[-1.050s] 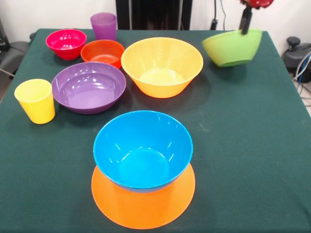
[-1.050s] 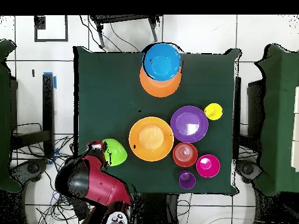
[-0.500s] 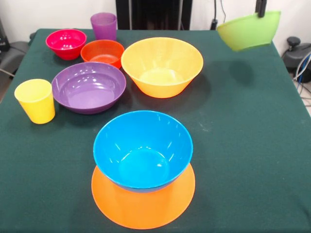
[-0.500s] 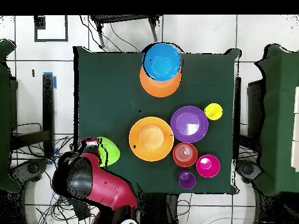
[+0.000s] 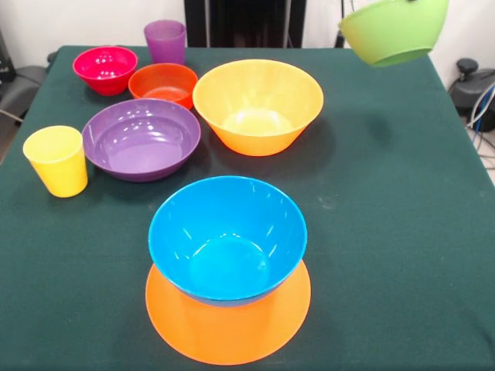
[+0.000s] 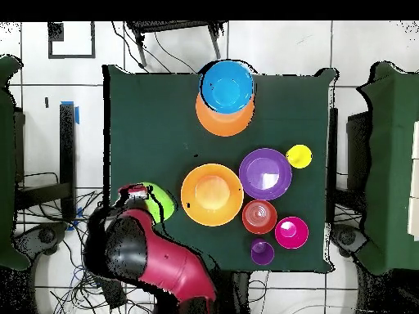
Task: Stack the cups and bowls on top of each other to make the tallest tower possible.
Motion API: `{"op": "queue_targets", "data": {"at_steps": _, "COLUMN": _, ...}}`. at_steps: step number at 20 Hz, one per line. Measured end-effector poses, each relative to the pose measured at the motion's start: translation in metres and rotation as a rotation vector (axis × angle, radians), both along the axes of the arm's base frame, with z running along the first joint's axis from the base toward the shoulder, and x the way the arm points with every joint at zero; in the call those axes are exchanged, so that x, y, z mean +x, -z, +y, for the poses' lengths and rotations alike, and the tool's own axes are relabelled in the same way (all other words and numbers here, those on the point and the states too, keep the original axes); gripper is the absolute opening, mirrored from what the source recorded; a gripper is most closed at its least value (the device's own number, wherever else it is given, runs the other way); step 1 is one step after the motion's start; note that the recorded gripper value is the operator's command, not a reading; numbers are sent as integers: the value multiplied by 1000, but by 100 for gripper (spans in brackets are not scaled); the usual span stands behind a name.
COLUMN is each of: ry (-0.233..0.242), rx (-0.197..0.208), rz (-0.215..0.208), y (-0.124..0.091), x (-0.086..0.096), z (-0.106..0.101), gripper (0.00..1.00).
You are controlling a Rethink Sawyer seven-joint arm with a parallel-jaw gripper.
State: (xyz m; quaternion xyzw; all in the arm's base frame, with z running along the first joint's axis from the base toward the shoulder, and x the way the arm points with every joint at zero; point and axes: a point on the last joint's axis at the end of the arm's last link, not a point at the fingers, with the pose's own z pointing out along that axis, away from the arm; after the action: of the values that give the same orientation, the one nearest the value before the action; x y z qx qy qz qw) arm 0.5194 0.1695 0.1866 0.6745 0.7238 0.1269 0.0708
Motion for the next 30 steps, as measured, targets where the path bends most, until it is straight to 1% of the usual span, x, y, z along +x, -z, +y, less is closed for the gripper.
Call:
{"op": "queue_targets", "data": {"at_steps": 1, "ry": 3, "rx": 0, "rz": -12, "y": -3, "x": 7, "z": -15, "gripper": 0}}
{"op": "queue_targets", "data": {"at_steps": 3, "ry": 6, "rx": -6, "rz": -18, "y": -3, "x": 11, "z": -29, "gripper": 0}}
{"op": "queue_targets", "data": {"at_steps": 4, "ry": 5, "rx": -16, "rz": -22, "y": -2, "x": 13, "z": -43, "gripper": 0}}
{"op": "queue_targets", "data": {"at_steps": 5, "ry": -1, "rx": -25, "rz": -27, "y": -2, "x": 14, "z": -50, "gripper": 0}}
{"op": "queue_targets", "data": {"at_steps": 7, "ry": -12, "rx": -39, "rz": -35, "y": -2, "x": 16, "z": -57, "gripper": 0}}
{"op": "queue_targets", "data": {"at_steps": 10, "ry": -61, "rx": -87, "rz": -61, "y": -4, "x": 19, "z": -66, "gripper": 0}}
{"op": "queue_targets", "data": {"at_steps": 12, "ry": -87, "rx": -109, "rz": -76, "y": -7, "x": 21, "z": -69, "gripper": 0}}
{"op": "queue_targets", "data": {"at_steps": 13, "ry": -127, "rx": -141, "rz": -97, "y": -10, "x": 23, "z": -74, "gripper": 0}}
{"op": "queue_targets", "data": {"at_steps": 15, "ry": -149, "rx": -158, "rz": -108, "y": -12, "x": 24, "z": -76, "gripper": 0}}
{"op": "queue_targets", "data": {"at_steps": 17, "ry": -175, "rx": -184, "rz": -122, "y": -14, "x": 25, "z": -81, "gripper": 0}}
{"op": "queue_targets", "data": {"at_steps": 20, "ry": -220, "rx": -240, "rz": -147, "y": -18, "x": 25, "z": -90, "gripper": 0}}
{"op": "queue_targets", "data": {"at_steps": 22, "ry": -241, "rx": -269, "rz": -163, "y": -21, "x": 26, "z": -93, "gripper": 0}}
{"op": "queue_targets", "data": {"at_steps": 23, "ry": -262, "rx": -301, "rz": -185, "y": -24, "x": 27, "z": -96, "gripper": 0}}
{"op": "queue_targets", "data": {"at_steps": 27, "ry": -300, "rx": -359, "rz": -235, "y": -30, "x": 33, "z": -105, "gripper": 0}}
{"op": "queue_targets", "data": {"at_steps": 28, "ry": -314, "rx": -392, "rz": -264, "y": -34, "x": 37, "z": -112, "gripper": 0}}
{"op": "queue_targets", "data": {"at_steps": 30, "ry": -327, "rx": -423, "rz": -295, "y": -38, "x": 41, "z": -120, "gripper": 0}}
